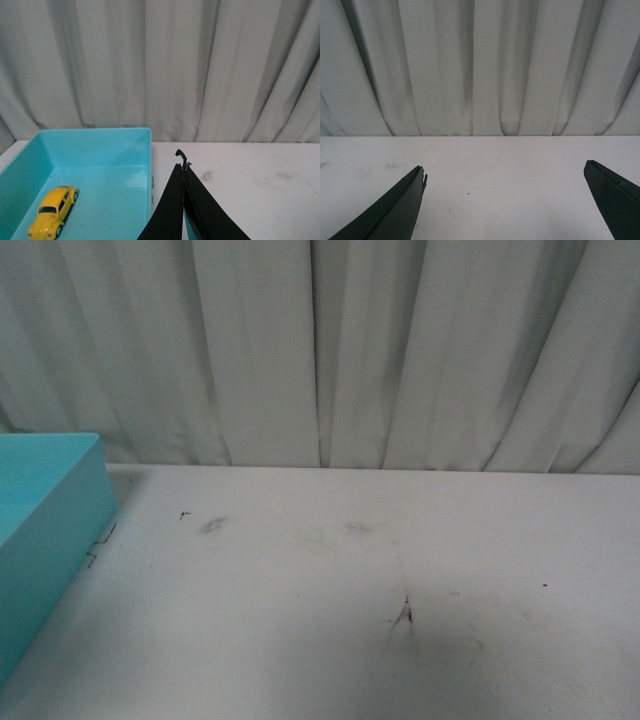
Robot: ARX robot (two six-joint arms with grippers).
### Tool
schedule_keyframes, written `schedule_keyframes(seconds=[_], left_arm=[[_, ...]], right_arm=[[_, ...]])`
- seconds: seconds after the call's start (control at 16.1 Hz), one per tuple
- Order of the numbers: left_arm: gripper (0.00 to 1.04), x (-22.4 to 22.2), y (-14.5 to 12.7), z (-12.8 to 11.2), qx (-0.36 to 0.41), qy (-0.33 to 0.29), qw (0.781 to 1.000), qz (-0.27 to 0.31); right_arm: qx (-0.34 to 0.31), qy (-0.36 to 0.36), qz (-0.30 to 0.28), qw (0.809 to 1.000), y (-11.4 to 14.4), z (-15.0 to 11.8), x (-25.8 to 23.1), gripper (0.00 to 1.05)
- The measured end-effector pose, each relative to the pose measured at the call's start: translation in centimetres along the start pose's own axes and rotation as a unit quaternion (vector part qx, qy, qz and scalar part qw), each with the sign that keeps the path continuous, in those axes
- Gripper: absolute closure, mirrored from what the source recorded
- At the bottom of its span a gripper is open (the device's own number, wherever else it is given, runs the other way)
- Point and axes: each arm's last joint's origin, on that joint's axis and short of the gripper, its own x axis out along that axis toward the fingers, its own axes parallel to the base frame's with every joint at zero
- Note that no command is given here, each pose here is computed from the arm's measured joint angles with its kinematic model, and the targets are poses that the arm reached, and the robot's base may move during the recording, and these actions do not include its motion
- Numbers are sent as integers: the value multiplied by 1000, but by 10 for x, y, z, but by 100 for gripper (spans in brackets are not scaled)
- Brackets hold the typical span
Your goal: Wind up and store yellow beetle toy
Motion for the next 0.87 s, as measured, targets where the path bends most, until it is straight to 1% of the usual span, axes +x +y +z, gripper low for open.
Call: schedule_keyframes(seconds=[0.68,0.75,0.81,0.87], left_arm=[[103,-16,0,0,0,0,1000,0],[103,-20,0,-3,0,15,1000,1],[103,-26,0,-5,0,14,1000,0],[103,-27,0,0,0,-4,1000,0]], right_arm=[[0,0,0,1000,0,0,0,7],[0,0,0,1000,0,0,0,7],[0,0,0,1000,0,0,0,7],[0,0,0,1000,0,0,0,7]])
